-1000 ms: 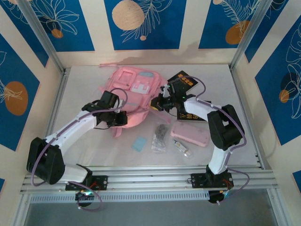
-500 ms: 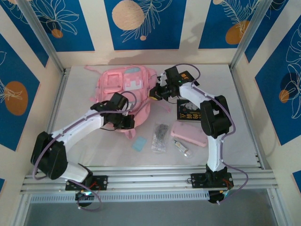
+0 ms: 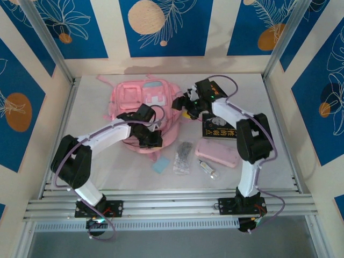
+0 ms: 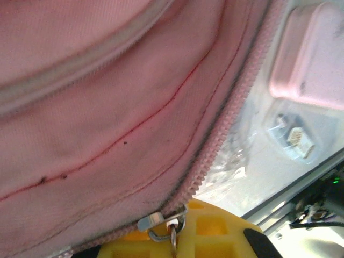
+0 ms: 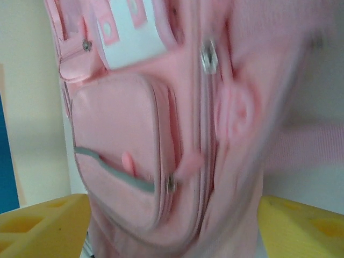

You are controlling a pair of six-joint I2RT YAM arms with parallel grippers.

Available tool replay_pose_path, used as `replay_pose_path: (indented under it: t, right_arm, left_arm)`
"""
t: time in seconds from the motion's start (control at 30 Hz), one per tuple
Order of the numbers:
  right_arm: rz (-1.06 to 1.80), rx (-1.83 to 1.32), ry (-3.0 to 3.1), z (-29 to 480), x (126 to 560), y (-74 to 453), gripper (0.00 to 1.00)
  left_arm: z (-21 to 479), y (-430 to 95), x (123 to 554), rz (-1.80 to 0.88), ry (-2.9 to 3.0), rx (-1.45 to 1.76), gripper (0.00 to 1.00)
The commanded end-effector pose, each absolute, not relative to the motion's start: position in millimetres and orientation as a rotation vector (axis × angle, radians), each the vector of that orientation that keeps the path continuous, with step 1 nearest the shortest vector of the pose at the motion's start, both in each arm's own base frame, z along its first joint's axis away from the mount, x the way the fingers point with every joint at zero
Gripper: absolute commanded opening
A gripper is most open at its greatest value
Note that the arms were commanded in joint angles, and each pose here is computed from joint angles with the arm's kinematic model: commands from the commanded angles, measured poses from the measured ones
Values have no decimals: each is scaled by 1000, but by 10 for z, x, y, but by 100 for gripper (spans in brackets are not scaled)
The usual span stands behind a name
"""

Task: Pack books, pencil case, and school supplies into a backpack

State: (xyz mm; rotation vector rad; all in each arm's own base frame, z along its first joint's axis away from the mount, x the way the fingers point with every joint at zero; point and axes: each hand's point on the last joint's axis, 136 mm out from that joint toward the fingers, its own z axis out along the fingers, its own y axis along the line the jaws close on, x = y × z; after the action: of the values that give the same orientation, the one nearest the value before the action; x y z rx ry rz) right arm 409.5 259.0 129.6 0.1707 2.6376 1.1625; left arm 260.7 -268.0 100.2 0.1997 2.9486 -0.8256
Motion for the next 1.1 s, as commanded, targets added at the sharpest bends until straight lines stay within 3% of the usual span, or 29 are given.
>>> replay_pose_path:
  t: [0.0, 0.23, 0.47, 0.53, 0.57, 0.67, 0.7, 1.07]
  right_arm:
    - [1235, 284, 2579, 1496, 3808, 2513, 85]
    - [1393, 516, 2551, 1205, 3369, 2504, 86]
    - [1474, 591, 2449, 1055, 3616, 2815, 84]
    - [1494, 598, 2443, 1003, 3672, 2913, 75]
    - [1503, 604, 2440, 976, 3687, 2946, 64]
    - [1511, 594, 2422, 939, 3676, 2979, 7]
    - [1494, 588, 2421, 932, 3671, 2946, 0]
    - [1301, 288, 2483, 1214, 3756, 2576, 0]
  left_arm:
    - [1313, -3055, 2757, -1028, 2828, 220, 0]
    - [1403, -3262, 2760, -1083, 2784, 222, 0]
    - [1376, -3269, 2607, -1085, 2796, 222, 0]
    - [1373, -3239, 2587, -1081, 2792, 217, 0]
    - [1372, -3214, 2584, -1071, 2790, 215, 0]
    - [1332, -3103, 2568, -1031, 2809, 209, 0]
    - [1312, -3029, 2566, -1008, 2820, 207, 0]
    - [969, -1666, 2202, -530, 3087, 161, 0]
